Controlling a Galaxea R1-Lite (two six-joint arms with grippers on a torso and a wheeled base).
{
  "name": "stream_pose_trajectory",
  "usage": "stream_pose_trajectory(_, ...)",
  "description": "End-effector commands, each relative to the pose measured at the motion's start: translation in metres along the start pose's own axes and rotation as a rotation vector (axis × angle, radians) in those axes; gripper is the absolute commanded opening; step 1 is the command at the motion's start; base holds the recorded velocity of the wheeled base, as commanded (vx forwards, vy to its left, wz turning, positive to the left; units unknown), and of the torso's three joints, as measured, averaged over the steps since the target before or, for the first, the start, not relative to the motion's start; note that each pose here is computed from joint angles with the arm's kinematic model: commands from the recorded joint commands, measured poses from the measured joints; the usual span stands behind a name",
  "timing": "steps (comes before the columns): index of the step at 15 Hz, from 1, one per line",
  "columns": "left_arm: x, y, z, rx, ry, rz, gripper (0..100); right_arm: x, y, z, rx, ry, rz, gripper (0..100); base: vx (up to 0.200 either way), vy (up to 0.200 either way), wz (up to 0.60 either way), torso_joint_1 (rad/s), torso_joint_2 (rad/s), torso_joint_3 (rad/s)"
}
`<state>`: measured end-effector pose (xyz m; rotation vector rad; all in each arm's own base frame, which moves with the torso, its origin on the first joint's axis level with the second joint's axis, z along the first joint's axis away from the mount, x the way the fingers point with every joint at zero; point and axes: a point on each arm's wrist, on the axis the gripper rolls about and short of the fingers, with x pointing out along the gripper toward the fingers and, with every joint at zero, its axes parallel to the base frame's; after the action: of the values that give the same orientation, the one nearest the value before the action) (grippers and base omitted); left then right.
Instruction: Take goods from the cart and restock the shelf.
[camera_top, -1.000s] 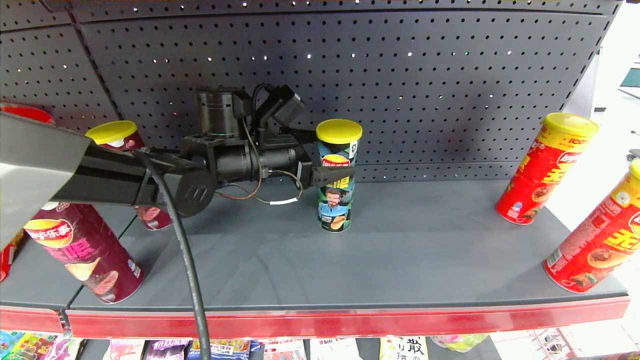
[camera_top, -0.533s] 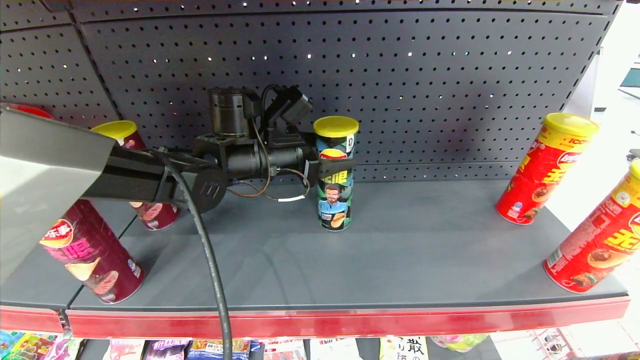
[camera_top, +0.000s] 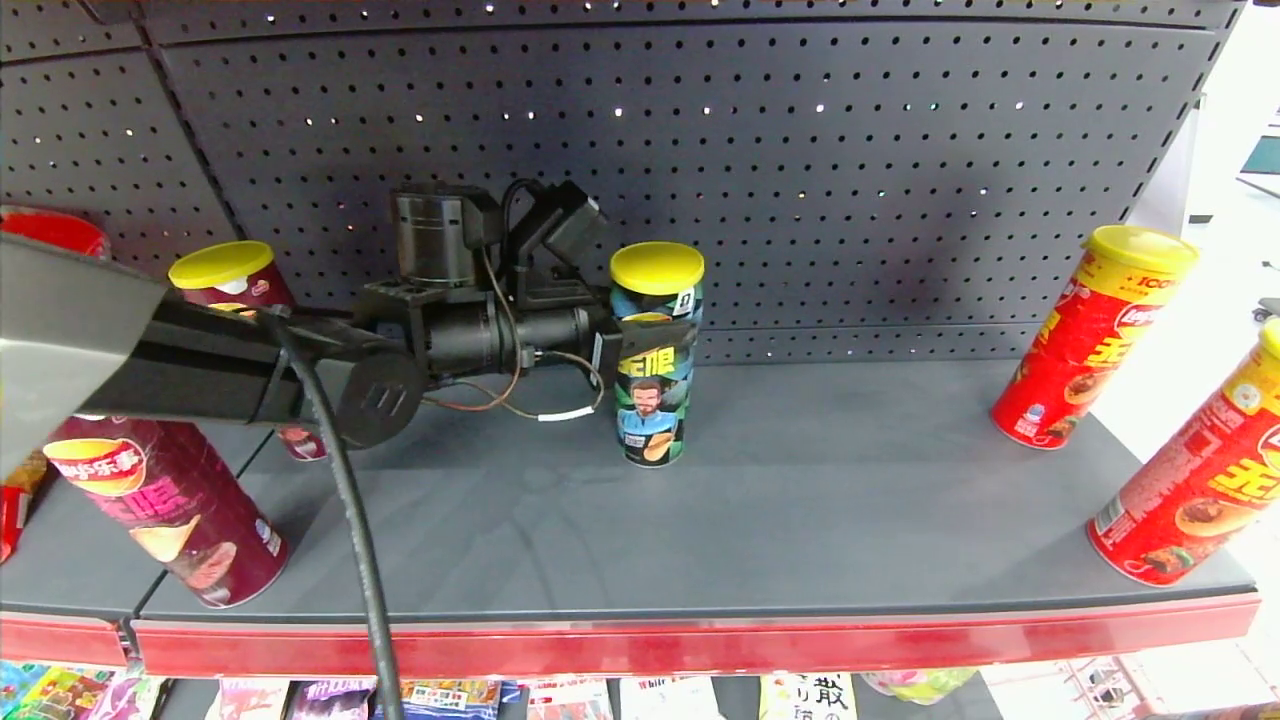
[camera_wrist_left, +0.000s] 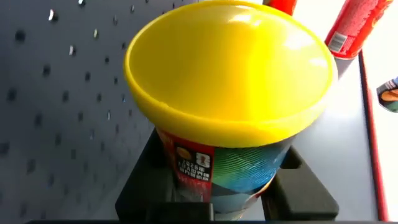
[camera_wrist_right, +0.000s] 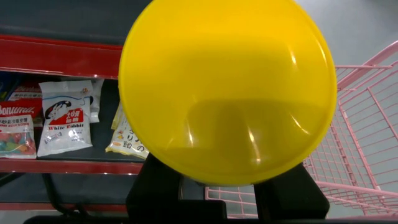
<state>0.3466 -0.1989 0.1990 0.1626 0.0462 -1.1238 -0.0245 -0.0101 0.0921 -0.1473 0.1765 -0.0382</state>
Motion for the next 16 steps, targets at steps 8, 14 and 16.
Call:
stream_pose_trajectory(8,-0.062,-0.087,0.008,-0.081,0.014,0.082,0,0.000,0.000,0.000,-0.003,0.001,0.005,0,0.000,0.000,0.00,0.000,0.00,0.000)
stream_pose_trajectory(14,-0.075,-0.098,0.001,-0.082,0.038,0.092,0,0.000,0.000,0.000,-0.003,0.002,0.005,0,0.000,0.000,0.00,0.000,0.00,0.000)
stream_pose_trajectory(16,-0.074,-0.100,0.001,-0.082,0.039,0.088,0,0.000,0.000,0.000,-0.001,0.001,0.005,0,0.000,0.000,0.00,0.000,0.00,0.000)
